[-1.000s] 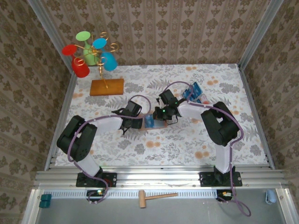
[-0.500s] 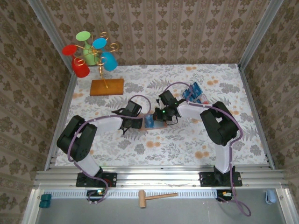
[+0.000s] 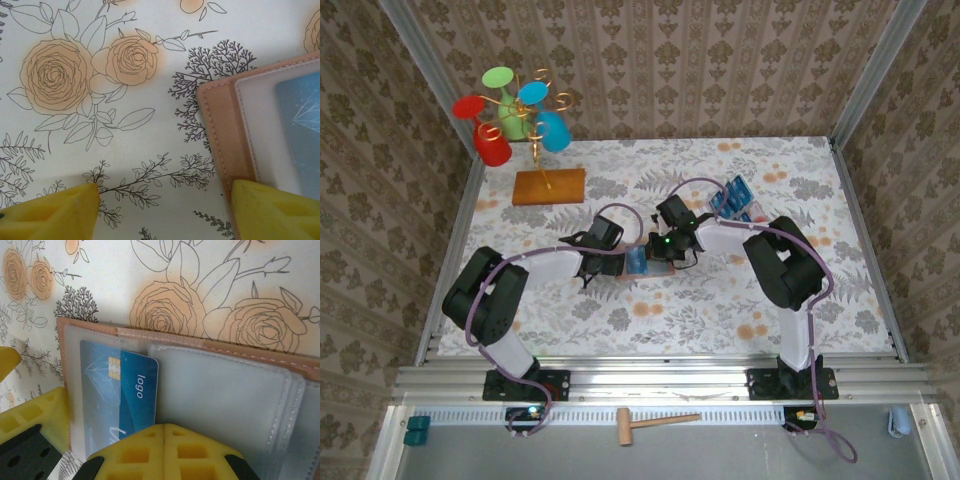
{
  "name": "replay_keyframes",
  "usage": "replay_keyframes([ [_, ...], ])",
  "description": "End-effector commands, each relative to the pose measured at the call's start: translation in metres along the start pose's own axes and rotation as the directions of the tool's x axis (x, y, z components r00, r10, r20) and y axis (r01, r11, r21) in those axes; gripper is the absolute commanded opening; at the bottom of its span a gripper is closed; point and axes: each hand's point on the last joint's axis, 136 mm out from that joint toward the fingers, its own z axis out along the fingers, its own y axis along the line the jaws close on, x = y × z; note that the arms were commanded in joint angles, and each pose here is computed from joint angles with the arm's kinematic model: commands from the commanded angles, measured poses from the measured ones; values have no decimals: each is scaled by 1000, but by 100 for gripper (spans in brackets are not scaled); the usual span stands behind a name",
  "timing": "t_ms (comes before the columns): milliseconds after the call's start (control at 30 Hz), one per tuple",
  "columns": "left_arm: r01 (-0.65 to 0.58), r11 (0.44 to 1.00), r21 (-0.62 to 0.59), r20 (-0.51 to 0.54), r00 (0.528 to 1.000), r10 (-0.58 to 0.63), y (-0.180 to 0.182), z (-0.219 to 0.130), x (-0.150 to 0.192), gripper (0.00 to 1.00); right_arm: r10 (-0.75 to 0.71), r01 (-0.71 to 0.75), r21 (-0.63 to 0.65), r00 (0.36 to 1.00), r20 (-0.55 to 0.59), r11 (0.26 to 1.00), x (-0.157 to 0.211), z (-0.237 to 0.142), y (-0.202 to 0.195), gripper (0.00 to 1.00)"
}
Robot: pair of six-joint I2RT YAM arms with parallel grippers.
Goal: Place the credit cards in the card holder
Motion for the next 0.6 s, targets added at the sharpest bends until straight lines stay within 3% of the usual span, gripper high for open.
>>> replay_keyframes([
  [0, 5, 1000, 4, -24, 1000, -4, 1, 6, 7, 72, -3, 2, -19, 1000, -23, 1000, 3, 9, 9, 0],
  [567, 5, 1000, 8, -23, 1000, -5, 0, 5, 7, 71, -23, 22, -26, 999, -44, 999, 11, 15, 19, 0],
])
